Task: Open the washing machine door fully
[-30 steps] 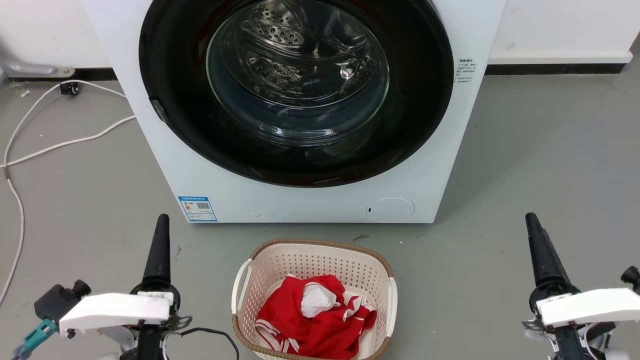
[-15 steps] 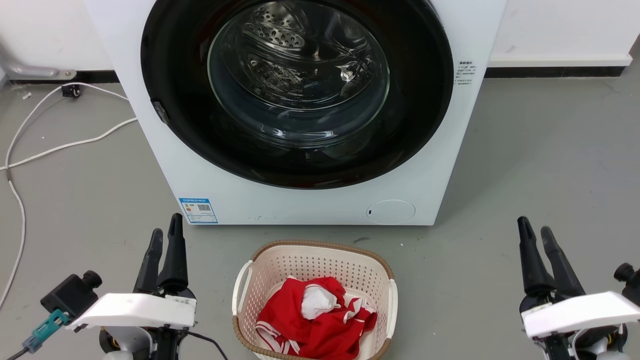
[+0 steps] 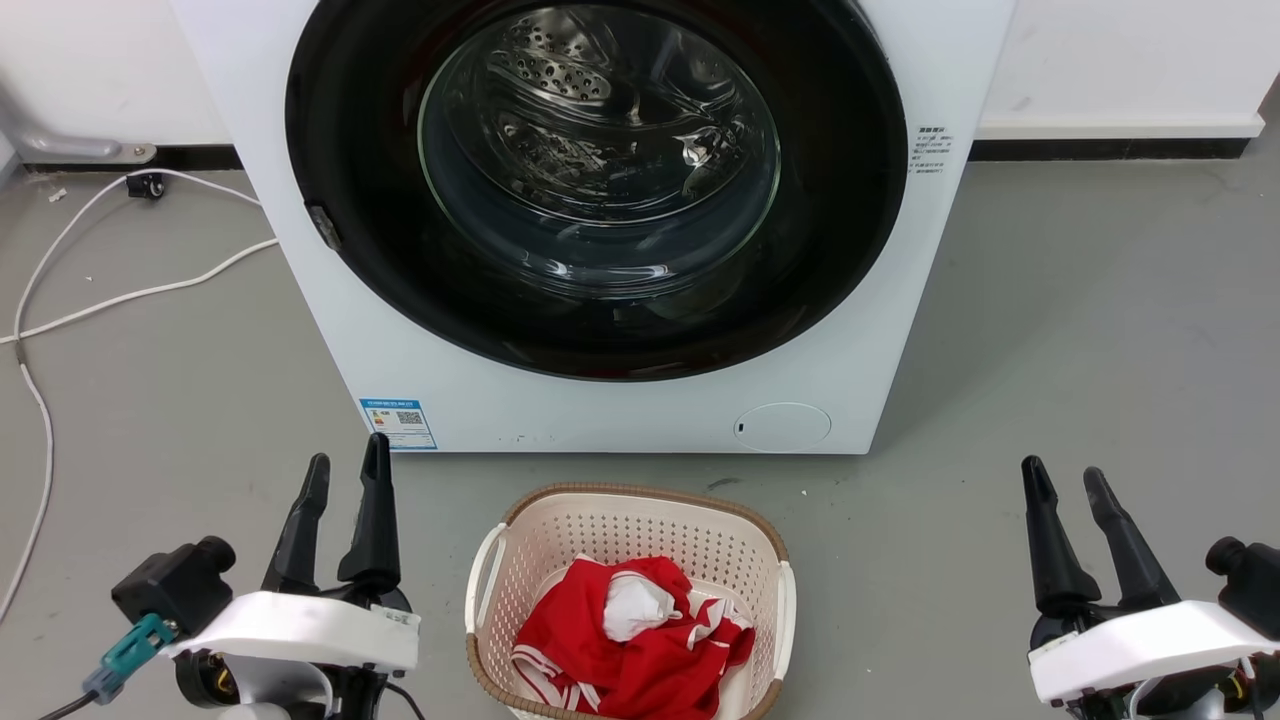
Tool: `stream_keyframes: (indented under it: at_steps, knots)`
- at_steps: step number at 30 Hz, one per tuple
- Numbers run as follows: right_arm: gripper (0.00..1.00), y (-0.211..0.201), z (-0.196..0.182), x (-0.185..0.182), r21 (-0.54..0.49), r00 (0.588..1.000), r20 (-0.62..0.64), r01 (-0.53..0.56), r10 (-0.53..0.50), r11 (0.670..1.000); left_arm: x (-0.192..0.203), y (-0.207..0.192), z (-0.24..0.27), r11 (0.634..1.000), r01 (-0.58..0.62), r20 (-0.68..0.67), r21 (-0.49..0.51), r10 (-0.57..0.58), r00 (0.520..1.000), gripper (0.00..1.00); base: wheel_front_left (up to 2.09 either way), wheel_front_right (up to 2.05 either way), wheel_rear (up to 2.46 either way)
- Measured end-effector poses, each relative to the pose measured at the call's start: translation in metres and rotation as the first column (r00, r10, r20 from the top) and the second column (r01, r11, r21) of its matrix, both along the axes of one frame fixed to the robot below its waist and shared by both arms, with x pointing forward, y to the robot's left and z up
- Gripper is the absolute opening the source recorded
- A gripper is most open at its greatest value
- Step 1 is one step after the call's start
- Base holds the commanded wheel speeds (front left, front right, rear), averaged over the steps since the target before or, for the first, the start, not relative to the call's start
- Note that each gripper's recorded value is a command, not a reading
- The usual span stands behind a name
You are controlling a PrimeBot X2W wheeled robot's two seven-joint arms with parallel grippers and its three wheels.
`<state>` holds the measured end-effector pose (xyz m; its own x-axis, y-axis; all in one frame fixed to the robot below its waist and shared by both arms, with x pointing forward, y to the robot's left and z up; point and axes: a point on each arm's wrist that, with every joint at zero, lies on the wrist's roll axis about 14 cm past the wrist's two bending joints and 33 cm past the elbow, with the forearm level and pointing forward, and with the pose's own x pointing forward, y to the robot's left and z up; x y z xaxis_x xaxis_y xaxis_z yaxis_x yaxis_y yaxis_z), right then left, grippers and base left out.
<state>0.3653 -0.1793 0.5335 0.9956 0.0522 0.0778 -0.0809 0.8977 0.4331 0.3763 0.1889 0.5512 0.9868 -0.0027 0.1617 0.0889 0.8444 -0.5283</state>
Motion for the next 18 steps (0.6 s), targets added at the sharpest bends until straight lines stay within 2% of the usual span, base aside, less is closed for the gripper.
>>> stream_keyframes:
  at_steps: [18]
  knots:
    - [1.0, 0.0, -0.002, -0.004, -0.2, 1.0, -0.005, 0.003, -0.004, 0.98, 0.0, -0.011, 0.001, 0.97, 0.003, 0.018, 0.242, -0.007, 1.0, 1.0, 0.0, 0.0, 0.0]
